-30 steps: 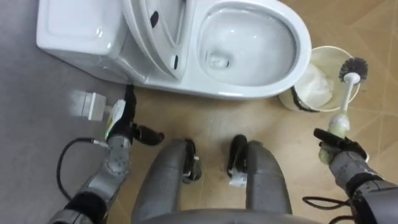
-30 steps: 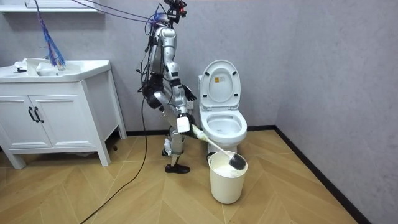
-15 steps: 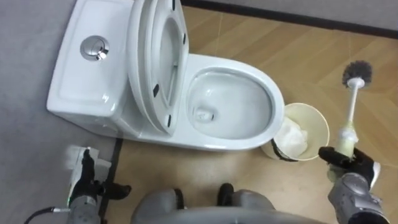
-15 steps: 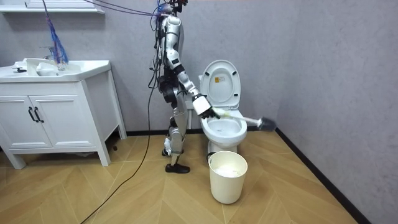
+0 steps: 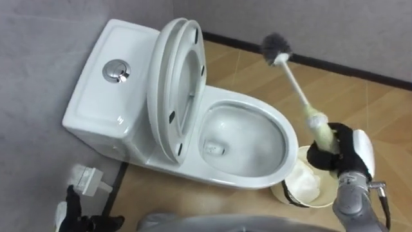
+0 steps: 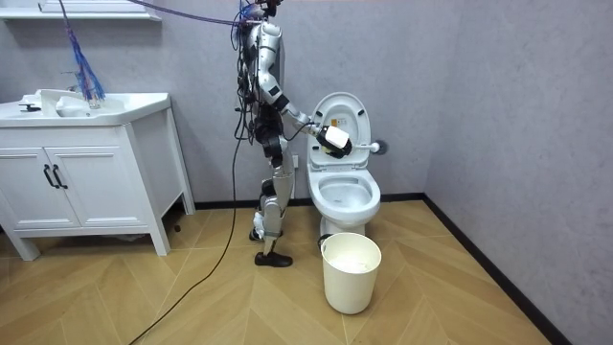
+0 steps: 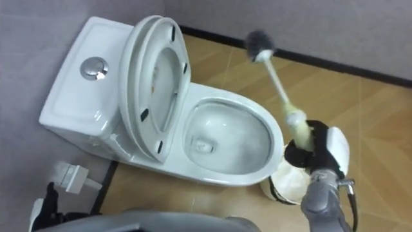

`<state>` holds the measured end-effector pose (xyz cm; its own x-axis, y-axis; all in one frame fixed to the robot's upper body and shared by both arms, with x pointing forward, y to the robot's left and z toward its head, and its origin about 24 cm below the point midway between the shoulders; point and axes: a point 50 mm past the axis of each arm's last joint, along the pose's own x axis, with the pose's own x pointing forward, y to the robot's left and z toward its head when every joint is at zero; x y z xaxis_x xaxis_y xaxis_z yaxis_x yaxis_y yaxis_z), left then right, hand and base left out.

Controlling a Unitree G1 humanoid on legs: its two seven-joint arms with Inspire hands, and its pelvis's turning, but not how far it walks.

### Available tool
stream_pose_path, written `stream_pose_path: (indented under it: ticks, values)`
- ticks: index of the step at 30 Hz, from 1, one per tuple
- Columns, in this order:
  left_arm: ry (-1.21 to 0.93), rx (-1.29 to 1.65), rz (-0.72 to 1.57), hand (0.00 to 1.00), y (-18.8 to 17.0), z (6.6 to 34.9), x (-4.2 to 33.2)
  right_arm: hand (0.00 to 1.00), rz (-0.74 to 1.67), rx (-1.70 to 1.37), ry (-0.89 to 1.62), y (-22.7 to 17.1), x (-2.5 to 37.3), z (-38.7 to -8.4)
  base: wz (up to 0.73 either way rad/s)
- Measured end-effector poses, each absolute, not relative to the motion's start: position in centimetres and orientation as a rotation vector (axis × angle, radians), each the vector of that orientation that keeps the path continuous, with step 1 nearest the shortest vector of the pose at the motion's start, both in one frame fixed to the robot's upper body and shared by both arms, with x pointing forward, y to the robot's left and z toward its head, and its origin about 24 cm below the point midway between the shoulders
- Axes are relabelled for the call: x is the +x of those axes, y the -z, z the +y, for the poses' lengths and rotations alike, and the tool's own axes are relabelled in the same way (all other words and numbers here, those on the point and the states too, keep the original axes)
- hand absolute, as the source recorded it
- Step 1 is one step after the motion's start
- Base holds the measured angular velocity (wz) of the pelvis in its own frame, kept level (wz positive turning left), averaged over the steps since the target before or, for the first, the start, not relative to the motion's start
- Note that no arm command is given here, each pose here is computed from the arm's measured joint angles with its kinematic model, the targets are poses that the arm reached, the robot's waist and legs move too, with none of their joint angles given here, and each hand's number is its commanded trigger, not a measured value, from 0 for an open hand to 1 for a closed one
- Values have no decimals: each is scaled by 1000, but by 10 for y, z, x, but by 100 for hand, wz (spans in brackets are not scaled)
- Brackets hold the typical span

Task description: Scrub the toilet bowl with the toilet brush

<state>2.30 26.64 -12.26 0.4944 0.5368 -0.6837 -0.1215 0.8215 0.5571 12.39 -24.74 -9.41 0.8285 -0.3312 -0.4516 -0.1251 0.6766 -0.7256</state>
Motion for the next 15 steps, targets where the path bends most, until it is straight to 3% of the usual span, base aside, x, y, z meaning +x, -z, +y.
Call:
stream_pose_path:
  ticks: [4, 7, 15]
  values:
    - [-420, 559, 871, 0, 108, 263, 38, 100, 664, -866, 26, 107, 109, -239, 15]
    - [-438, 668, 644, 0, 78, 261, 72, 100, 758, -896, -38, 120, 82, -239, 25]
    - [-515, 852, 235, 0, 23, 250, 114, 100, 986, -926, -78, 140, 31, -252, 13]
